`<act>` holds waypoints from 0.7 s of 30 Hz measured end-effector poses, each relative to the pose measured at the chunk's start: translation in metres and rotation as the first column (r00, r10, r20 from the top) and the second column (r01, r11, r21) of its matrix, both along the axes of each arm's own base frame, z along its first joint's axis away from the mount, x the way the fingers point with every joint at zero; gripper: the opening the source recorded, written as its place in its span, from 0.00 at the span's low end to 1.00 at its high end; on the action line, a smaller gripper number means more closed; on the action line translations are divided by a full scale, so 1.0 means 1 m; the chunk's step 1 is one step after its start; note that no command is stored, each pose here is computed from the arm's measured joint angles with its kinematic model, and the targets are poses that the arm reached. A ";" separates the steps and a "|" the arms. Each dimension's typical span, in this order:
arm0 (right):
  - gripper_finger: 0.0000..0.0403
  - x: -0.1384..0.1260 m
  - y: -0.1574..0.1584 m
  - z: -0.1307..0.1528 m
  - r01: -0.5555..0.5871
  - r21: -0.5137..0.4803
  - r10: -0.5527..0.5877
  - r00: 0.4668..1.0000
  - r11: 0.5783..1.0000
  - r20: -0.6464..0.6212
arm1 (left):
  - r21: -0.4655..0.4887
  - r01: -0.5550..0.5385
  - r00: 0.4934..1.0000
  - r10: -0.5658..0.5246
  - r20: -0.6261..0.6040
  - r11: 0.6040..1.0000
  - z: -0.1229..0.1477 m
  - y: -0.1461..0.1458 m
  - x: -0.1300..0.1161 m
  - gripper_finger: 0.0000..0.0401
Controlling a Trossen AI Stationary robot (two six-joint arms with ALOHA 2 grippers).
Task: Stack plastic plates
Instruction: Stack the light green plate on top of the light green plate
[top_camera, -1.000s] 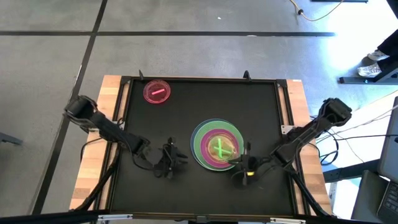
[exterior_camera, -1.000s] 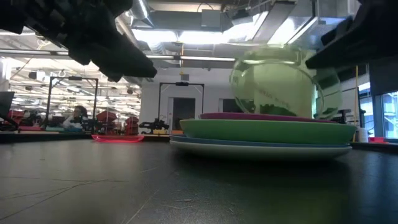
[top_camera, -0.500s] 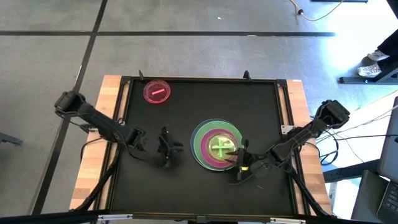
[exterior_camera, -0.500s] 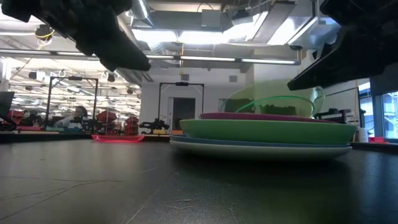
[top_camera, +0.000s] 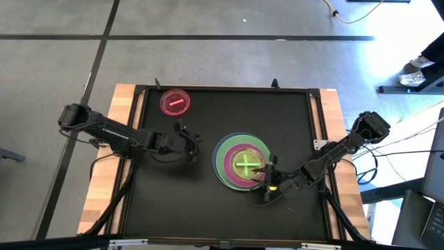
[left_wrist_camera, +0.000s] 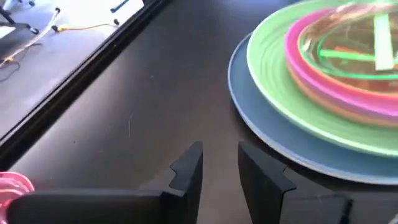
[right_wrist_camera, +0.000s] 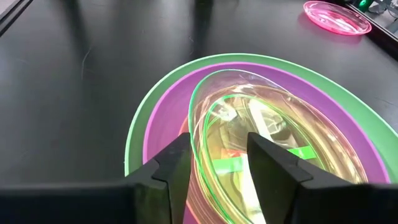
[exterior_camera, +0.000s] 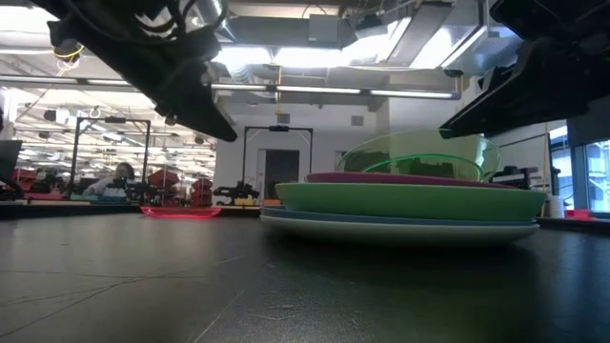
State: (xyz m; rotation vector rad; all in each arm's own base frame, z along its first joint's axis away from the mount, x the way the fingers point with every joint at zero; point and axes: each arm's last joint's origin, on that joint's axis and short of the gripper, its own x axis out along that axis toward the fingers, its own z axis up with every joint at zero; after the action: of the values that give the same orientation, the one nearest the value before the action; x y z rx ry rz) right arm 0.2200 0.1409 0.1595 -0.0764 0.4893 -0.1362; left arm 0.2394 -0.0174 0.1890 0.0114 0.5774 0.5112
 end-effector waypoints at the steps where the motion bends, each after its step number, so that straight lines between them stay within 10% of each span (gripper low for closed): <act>1: 0.37 0.000 0.000 0.000 0.000 0.000 0.000 1.000 1.000 0.000 | 0.005 0.000 1.000 0.000 -0.010 1.000 0.000 0.003 0.000 0.24; 21: 0.37 0.000 -0.007 0.004 0.095 -0.377 -0.088 0.996 0.921 0.034 | 0.008 -0.228 0.925 0.220 -0.309 0.974 -0.027 0.106 -0.020 0.40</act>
State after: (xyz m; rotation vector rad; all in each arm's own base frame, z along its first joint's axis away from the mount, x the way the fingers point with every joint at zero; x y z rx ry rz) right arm 0.2196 0.1339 0.1631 -0.4325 0.4446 -0.3227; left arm 0.2196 0.0882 0.1622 -0.0017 0.8990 0.7314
